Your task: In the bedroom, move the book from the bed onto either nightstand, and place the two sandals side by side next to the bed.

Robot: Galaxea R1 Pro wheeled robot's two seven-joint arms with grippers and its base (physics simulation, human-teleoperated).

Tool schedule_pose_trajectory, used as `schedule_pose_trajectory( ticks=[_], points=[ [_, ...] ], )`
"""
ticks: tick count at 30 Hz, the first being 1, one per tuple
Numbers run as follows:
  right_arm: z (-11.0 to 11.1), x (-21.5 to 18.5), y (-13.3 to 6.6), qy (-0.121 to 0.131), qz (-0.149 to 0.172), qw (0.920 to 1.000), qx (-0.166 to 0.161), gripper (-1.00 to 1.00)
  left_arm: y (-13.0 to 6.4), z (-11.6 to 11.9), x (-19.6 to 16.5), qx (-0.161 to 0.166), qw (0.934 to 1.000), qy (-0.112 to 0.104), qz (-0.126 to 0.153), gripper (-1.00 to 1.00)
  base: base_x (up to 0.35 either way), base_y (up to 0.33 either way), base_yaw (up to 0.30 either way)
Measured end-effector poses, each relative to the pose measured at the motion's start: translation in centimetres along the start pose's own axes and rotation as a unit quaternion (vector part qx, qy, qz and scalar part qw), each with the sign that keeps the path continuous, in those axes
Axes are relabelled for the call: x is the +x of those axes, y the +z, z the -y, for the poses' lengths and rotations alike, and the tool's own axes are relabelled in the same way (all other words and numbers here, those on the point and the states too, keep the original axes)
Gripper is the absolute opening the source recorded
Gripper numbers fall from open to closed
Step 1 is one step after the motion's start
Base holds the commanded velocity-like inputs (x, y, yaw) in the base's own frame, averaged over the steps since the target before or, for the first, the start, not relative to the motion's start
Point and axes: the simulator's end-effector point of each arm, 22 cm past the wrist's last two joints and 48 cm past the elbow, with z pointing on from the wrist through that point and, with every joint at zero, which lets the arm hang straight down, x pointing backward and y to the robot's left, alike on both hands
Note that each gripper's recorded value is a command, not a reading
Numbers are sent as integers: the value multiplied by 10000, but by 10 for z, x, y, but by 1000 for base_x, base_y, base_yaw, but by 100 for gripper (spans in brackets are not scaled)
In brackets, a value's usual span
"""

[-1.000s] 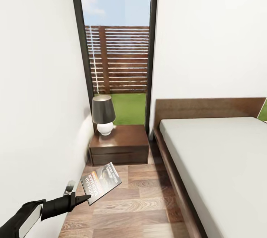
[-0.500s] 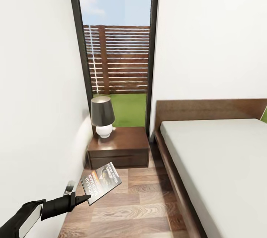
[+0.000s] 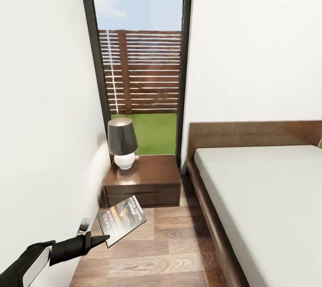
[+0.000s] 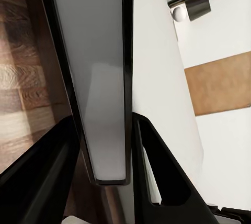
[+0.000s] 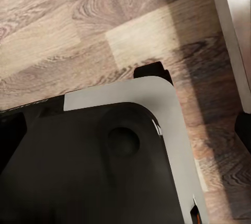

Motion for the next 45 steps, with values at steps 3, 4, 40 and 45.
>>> schedule_pose_trajectory(
  ticks=[3, 4, 40, 45],
  points=[
    [0, 0, 0, 0, 0, 10000, -1, 100, 0, 0, 0, 0, 10000, 0, 0, -100, 155, 0, 0],
    [0, 0, 0, 0, -1, 10000, -2, 100, 0, 0, 0, 0, 10000, 0, 0, -100, 155, 0, 0],
    [0, 0, 0, -6, -4, 10000, -3, 100, -2, 0, -1, -4, 10000, 4, 9, -100, 140, 0, 0],
    [0, 0, 0, -6, -5, 10000, -3, 100, -1, 0, -1, -7, 10000, 4, 12, -100, 120, 0, 0]
  ],
)
